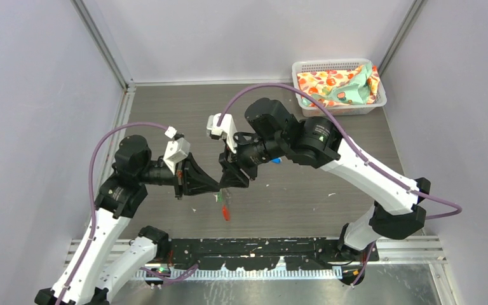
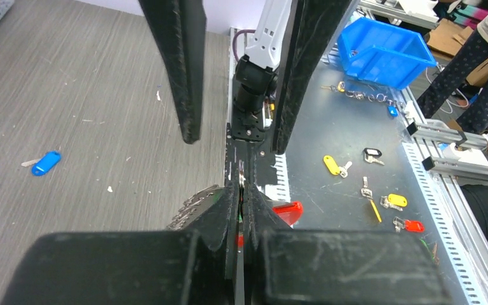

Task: Put the keys on the keyring

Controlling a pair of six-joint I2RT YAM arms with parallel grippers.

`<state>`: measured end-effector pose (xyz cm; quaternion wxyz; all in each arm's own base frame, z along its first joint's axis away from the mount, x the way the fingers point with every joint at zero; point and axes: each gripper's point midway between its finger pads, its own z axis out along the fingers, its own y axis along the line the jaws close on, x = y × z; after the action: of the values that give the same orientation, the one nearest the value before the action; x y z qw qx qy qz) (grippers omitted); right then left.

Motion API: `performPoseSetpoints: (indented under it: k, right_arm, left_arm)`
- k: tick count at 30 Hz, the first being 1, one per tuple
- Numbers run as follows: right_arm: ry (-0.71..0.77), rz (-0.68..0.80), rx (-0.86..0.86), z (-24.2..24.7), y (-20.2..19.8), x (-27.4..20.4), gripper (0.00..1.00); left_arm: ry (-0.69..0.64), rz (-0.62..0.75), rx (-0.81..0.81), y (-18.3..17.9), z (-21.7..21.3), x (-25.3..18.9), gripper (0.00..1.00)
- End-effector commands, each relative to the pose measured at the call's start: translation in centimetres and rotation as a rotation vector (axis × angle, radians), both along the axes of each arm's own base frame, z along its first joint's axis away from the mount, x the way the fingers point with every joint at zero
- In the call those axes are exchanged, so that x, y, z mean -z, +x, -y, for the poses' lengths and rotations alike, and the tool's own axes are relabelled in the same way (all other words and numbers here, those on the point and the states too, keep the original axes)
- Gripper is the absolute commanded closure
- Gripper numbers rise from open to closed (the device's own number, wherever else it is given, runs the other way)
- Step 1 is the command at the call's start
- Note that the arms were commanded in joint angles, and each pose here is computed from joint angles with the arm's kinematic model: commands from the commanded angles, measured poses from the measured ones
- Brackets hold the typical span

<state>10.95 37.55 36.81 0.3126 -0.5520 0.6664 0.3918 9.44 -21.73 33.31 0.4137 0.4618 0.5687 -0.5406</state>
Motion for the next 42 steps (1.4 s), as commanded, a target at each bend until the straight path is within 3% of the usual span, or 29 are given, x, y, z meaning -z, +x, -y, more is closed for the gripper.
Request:
performPoseSetpoints:
  k: [1,15,17,20,24,26,30,42]
  right_arm:
    - [-0.005,0.006,-0.071,0.6,-1.2,-0.6,0.56]
    - [-0.026,-0.02,-0.116,-0.6,-1.3,0.5,0.75]
    - [-0.027,-0.02,-0.118,-0.6,-1.3,0.5,0.81]
    - [-0.027,-0.015,-0.123,-0.5,-1.3,0.5,0.98]
    - [-0.01,-0.003,-0.11,-0.6,-1.2,0.4,0.99]
    - [0.033,0.033,-0.074,-0.5,-0.6,-0.4,0.99]
    - [0.178,0.117,-0.026,0.0,-0.1,-2.3,0.99]
    - [0.365,0.163,-0.039,1.3,-1.5,-4.0,0.99]
  left_arm:
    - [-0.016,0.036,0.016,-0.4,0.0,-1.5,1.0]
    - [-0.022,0.012,0.081,-0.8,0.2,-2.3,1.0]
    - [-0.022,0.009,0.087,-1.0,0.2,-2.3,1.0]
    - [-0.025,0.012,0.099,-1.2,0.1,-2.4,1.0]
    - [-0.023,0.007,0.1,-1.3,0.1,-2.2,0.98]
    - [-0.016,0.002,0.079,-1.1,0.1,-2.1,0.82]
    - [-0.013,0.028,0.041,-1.1,-0.2,-2.2,0.71]
    - [-0.031,0.082,-0.133,1.3,-0.4,-2.3,0.71]
